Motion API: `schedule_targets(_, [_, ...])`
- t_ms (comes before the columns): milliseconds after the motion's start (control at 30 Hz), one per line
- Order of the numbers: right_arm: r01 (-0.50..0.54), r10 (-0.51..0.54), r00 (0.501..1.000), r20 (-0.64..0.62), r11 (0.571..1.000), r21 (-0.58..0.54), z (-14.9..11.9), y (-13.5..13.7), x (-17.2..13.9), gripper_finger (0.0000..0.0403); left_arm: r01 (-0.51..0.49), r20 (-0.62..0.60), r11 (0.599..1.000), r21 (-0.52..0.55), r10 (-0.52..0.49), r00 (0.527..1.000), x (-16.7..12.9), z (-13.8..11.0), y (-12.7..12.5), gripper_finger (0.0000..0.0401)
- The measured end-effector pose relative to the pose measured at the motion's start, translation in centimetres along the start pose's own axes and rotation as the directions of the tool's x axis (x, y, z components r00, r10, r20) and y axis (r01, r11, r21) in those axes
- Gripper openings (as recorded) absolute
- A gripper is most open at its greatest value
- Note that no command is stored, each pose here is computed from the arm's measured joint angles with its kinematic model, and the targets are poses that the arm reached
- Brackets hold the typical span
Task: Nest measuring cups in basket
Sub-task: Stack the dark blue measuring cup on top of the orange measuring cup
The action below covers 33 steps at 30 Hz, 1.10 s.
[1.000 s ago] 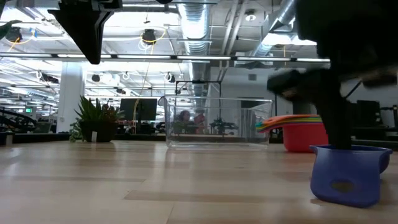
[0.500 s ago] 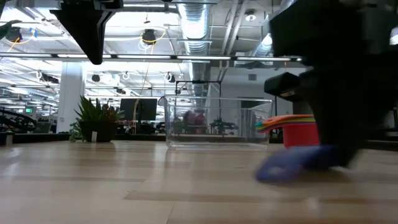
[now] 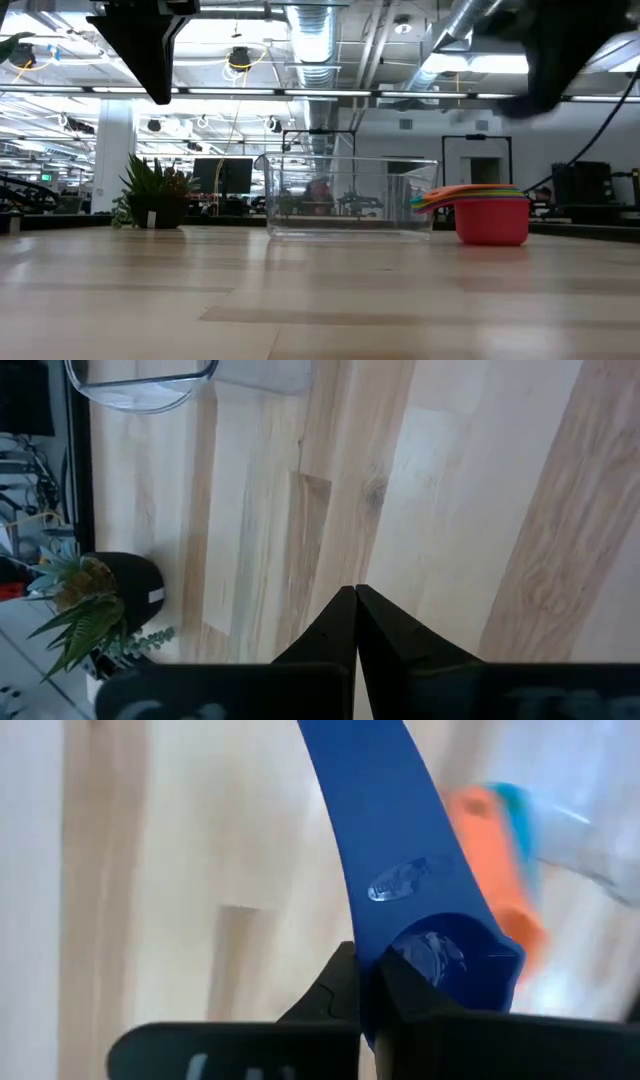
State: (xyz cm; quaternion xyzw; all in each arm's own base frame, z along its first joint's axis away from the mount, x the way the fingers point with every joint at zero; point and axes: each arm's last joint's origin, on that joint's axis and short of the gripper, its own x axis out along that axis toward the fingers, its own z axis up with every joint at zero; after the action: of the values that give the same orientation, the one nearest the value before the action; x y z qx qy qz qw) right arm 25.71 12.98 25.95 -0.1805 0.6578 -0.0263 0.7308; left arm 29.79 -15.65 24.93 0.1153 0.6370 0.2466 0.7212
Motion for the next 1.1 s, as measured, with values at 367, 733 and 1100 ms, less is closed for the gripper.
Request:
schedule_targets(367, [0.060, -0.082, 0.976, 0.200, 0.992, 0.112, -5.6, -5.1, -0.1, 0.0009, -0.033, 0.036, 0.999, 0.007, 0.033, 0.999, 0.0, 0.1, 0.1, 0.0000])
schedule_targets(733, [0.065, -0.078, 0.975, 0.208, 0.996, 0.068, -6.7, -5.4, 5.6, 0.0009, -0.037, 0.038, 0.999, 0.017, 0.036, 0.999, 0.0, 0.1, 0.1, 0.0000])
schedule_targets(1100, [0.030, -0.054, 0.975, 0.218, 0.993, 0.114, -6.9, -6.9, 7.9, 0.0011, -0.039, 0.041, 0.999, 0.017, 0.038, 0.998, 0.0, 0.1, 0.1, 0.0000])
